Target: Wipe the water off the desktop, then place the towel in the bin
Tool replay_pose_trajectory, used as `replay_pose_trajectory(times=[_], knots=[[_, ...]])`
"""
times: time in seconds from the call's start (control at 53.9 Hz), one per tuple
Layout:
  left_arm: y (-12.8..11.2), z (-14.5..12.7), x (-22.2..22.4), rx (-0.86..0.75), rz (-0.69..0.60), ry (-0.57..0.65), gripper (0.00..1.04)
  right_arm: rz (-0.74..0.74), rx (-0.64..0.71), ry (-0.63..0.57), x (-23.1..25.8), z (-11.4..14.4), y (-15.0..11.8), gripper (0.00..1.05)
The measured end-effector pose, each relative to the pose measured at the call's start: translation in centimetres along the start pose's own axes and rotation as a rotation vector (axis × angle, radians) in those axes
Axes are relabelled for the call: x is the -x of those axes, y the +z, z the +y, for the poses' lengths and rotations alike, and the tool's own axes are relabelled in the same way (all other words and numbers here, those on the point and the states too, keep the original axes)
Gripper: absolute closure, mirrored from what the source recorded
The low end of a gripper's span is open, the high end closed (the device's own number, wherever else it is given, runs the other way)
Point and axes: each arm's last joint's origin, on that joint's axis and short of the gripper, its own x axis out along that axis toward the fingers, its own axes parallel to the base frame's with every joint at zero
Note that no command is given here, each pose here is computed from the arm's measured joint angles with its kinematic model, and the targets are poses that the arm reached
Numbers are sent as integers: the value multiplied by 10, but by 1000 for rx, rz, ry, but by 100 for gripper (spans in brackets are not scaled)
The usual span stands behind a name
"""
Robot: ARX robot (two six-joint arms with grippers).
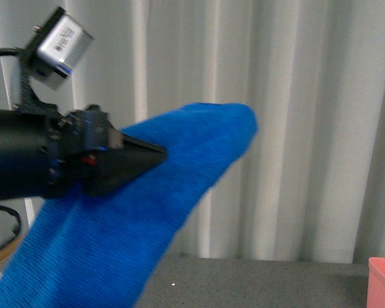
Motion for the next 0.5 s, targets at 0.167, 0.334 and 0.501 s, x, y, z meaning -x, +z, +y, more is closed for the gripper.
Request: replay_pose_trajectory(times=[0.167,0.334,0.501], knots=[[-24,-37,-31,38,43,-55,100,0,0,0,0,0,0,7],[-30,-54,-51,40,64,-24,100,0,0,0,0,0,0,7],[-25,-55,-54,36,54,6,100,0,0,0,0,0,0,7]])
